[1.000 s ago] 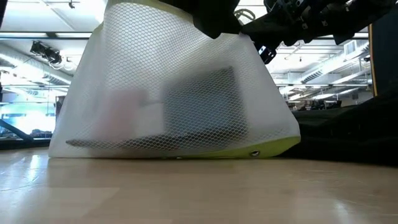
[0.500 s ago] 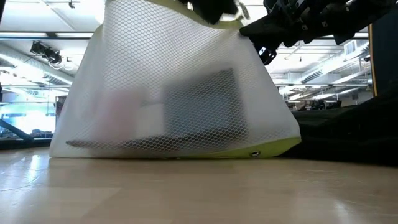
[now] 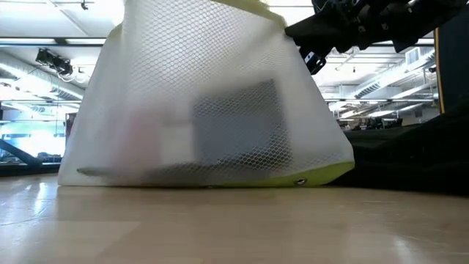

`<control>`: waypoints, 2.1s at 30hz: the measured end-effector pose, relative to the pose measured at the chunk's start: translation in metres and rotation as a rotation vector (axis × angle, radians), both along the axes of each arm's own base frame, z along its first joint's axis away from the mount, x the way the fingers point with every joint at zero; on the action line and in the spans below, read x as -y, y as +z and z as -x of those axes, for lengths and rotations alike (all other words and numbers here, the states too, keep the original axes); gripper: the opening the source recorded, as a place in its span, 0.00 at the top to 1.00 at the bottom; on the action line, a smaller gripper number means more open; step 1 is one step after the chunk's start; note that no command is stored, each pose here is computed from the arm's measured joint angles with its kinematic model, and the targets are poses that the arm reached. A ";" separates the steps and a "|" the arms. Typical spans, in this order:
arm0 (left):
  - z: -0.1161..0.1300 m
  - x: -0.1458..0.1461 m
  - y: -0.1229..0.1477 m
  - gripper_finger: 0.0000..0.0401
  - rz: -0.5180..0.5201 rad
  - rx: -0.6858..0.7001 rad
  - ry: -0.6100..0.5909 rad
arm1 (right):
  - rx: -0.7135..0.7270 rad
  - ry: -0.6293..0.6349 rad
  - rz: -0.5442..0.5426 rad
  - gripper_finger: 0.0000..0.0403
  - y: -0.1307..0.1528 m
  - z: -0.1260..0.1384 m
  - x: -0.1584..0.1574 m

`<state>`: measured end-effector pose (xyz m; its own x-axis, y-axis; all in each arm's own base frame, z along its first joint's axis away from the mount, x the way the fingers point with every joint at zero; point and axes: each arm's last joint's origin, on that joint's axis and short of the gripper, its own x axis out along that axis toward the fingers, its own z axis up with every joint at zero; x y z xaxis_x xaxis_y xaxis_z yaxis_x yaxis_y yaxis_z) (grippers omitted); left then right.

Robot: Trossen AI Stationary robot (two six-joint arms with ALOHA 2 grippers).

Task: Unpack backpack
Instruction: Close the white zip bag

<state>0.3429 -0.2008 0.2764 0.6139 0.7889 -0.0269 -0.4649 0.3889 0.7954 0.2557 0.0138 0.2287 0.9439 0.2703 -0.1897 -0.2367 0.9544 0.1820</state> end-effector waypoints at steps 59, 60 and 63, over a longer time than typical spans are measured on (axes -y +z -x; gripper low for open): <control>0.001 -0.054 0.016 1.00 0.264 0.010 -0.094 | -0.078 -0.187 0.347 0.98 0.005 -0.050 -0.079; 0.005 -0.053 0.018 1.00 0.269 0.008 -0.096 | -0.080 -0.194 0.357 0.99 0.008 -0.048 -0.078; 0.022 -0.050 0.026 1.00 0.303 0.009 -0.108 | -0.098 -0.238 0.393 0.99 0.020 -0.036 -0.073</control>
